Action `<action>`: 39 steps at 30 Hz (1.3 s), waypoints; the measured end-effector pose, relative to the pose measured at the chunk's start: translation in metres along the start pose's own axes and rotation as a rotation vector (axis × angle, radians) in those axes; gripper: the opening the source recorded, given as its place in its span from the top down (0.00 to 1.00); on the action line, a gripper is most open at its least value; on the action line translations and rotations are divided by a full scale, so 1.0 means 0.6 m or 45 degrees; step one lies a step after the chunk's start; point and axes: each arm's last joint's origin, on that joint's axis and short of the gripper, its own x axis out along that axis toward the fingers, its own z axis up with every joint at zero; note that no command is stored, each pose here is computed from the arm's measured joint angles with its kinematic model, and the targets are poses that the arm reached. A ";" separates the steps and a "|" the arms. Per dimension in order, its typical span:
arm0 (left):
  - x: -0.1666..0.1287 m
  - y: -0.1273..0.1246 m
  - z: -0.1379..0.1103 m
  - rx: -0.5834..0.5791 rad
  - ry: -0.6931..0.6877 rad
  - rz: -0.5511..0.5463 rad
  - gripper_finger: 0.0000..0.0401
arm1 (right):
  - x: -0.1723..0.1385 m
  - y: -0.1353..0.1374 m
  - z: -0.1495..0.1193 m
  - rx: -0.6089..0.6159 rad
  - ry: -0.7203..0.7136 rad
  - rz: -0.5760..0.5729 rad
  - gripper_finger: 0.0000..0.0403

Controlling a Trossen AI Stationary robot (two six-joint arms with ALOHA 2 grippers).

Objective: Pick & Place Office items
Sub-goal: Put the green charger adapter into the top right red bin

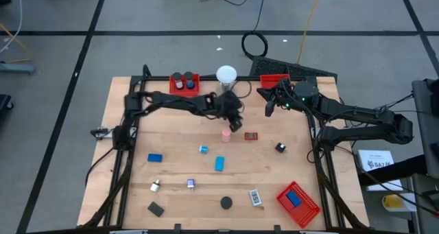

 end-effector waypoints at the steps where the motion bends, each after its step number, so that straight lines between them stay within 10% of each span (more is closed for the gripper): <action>1: 0.009 -0.003 0.000 0.005 0.000 0.007 0.68 | 0.000 0.000 0.000 -0.002 0.000 0.001 1.00; 27: 0.000 -0.006 0.021 0.020 0.013 -0.004 0.41 | 0.000 0.000 0.000 -0.031 0.003 0.005 1.00; 39: -0.117 -0.011 0.074 0.101 -0.055 0.025 0.63 | 0.000 0.000 0.000 -0.030 0.002 0.002 1.00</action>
